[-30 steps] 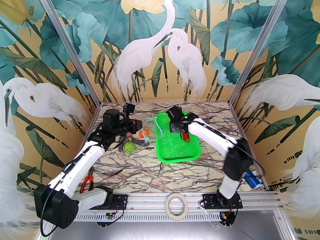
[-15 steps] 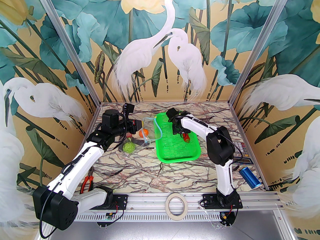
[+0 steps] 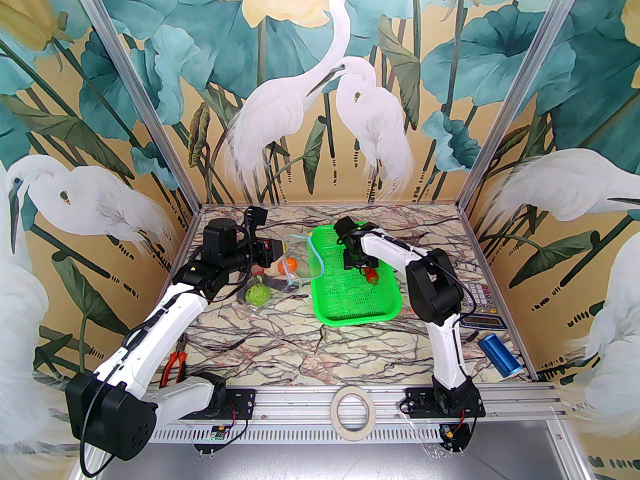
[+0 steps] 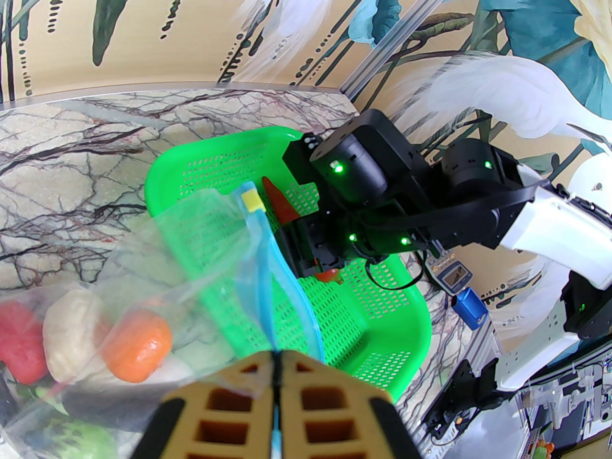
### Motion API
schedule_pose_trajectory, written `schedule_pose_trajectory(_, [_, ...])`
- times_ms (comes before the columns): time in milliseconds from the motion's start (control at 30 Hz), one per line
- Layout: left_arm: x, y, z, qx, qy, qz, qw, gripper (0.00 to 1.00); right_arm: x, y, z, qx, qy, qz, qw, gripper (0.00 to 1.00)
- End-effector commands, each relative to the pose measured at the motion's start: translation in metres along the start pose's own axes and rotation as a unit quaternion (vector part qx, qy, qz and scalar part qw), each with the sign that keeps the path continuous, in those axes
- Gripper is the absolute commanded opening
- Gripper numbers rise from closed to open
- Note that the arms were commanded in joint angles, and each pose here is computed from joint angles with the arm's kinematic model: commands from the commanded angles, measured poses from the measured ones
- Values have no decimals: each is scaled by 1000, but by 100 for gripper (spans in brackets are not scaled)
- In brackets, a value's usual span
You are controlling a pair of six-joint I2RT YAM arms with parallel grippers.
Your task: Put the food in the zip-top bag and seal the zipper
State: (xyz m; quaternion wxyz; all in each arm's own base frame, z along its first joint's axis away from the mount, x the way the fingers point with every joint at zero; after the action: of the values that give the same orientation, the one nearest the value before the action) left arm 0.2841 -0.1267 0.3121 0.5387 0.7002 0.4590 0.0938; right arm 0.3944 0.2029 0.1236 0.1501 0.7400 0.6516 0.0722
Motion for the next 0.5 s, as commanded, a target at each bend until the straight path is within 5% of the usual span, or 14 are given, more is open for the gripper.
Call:
schedule_pose_trajectory(0, [1,0,-3,-4,3,6,1000,9,10,-4,12,19,47,4,999,66])
schedule_pose_trajectory(133, [2,-1,-2,-4,4,6,1000,9,12,-6,10,19,72,10,997,56])
schedule_pose_trajectory(467, [3,-1,0,-3,3,3,1000,9,20,-7,-17,23,165,22,986,58])
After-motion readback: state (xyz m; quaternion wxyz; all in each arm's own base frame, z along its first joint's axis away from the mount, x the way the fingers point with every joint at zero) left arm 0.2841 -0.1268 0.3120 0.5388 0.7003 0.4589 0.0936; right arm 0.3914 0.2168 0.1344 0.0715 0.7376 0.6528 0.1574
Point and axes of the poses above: each hand's point on the last joint's axis, 136 mm out from that joint toward the fingers, its own z axis out along the fingers, its own x axis along the line the jaws close on, y = z × x, the point moved 8 cm from there along -z, back along the fingers, and after that the axes turned 8 degrees about z, right-handed, at the moved point
